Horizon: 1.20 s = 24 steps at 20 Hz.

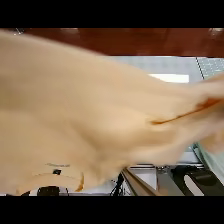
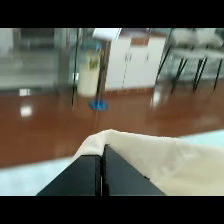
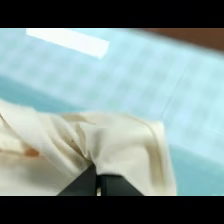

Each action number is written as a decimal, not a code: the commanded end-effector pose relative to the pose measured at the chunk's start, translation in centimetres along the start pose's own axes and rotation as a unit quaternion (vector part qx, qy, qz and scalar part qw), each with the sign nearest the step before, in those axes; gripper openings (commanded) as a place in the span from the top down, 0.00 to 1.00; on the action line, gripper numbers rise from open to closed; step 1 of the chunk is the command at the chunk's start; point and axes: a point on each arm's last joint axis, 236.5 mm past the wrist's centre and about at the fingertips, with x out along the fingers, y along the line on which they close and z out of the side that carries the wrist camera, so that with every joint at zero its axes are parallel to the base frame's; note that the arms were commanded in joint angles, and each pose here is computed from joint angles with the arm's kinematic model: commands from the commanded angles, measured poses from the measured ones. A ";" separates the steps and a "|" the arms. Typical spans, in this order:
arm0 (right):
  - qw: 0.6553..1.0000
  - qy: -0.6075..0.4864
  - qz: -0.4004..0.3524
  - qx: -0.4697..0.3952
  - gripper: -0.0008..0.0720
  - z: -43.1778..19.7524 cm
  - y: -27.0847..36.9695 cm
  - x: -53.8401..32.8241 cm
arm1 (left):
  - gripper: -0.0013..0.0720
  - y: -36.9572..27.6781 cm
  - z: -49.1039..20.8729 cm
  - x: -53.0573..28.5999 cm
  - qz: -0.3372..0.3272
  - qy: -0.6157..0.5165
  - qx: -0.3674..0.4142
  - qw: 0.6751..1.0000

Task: Fold the shirts.

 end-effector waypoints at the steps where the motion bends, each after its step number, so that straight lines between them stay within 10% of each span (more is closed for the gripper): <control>1: 0.985 0.130 0.058 0.101 0.96 -10.2 0.0 8.3 | 0.95 2.4 -10.3 3.7 -0.027 0.137 -0.098 0.985; 6: 0.955 0.150 0.063 0.249 0.96 -19.1 -3.2 21.1 | 0.95 9.1 -24.1 10.2 0.004 0.246 -0.212 0.946; 17: 0.897 0.104 0.028 0.430 0.95 -9.9 -18.5 36.8 | 0.95 11.7 -33.8 25.1 0.007 0.329 -0.313 0.891; 18: 0.884 0.096 0.043 0.456 0.89 -9.1 -19.4 37.5 | 0.90 10.9 -34.6 25.4 0.000 0.338 -0.324 0.883; 20: 0.877 0.090 0.071 0.467 0.11 -7.9 -20.6 37.3 | 0.03 9.0 -36.5 24.6 -0.026 0.381 -0.321 0.867; 24: 0.901 0.153 0.049 0.404 0.13 -10.9 -25.1 30.8 | 0.02 12.6 -40.8 14.9 0.005 0.561 -0.272 0.782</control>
